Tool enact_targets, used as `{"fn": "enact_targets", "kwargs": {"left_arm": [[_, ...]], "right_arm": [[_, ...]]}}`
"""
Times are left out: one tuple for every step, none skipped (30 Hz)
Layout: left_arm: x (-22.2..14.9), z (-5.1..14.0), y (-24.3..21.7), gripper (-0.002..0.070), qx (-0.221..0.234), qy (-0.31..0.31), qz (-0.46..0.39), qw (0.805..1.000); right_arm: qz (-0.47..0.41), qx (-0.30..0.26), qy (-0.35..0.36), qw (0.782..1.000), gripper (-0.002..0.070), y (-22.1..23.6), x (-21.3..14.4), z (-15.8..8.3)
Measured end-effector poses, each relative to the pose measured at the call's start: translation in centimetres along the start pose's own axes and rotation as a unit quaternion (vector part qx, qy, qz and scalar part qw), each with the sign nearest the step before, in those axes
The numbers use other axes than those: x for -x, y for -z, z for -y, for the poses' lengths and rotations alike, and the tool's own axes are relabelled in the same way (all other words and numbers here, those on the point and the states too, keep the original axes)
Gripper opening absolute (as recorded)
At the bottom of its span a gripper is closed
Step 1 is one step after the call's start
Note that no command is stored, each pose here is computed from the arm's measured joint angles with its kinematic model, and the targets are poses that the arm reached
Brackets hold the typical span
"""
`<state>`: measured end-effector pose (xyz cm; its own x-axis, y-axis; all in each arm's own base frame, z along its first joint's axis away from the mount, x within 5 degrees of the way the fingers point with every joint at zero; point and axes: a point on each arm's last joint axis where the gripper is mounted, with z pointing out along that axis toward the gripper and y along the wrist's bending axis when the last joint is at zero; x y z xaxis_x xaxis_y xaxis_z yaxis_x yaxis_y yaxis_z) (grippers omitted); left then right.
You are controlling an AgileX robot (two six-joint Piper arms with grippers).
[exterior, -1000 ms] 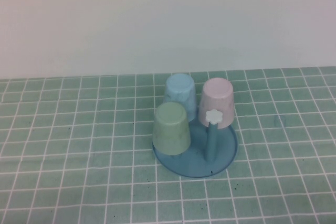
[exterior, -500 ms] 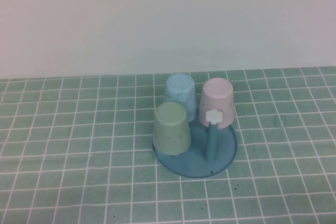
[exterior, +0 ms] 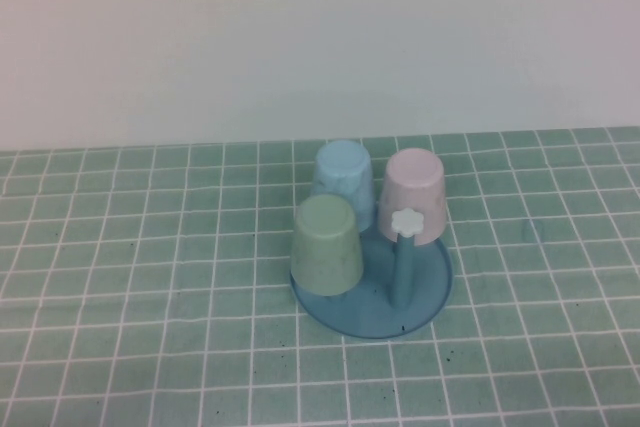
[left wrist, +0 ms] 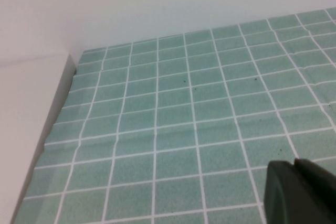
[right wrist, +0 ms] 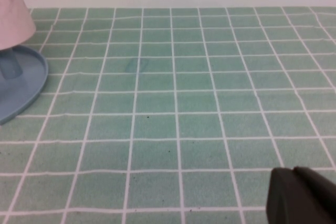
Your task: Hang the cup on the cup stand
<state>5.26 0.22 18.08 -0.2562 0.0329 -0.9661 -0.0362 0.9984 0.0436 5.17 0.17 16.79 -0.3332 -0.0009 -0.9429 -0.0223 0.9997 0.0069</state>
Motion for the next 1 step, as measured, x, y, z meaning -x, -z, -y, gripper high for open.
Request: {"fn": "enact_targets", "kwargs": {"left_arm": [[0.00, 0.00, 0.00, -0.0002, 0.000, 0.000, 0.000, 1.000]], "right_arm": [[0.000, 0.000, 0.000, 1.000, -0.0001, 0.00, 0.00, 0.00]]}}
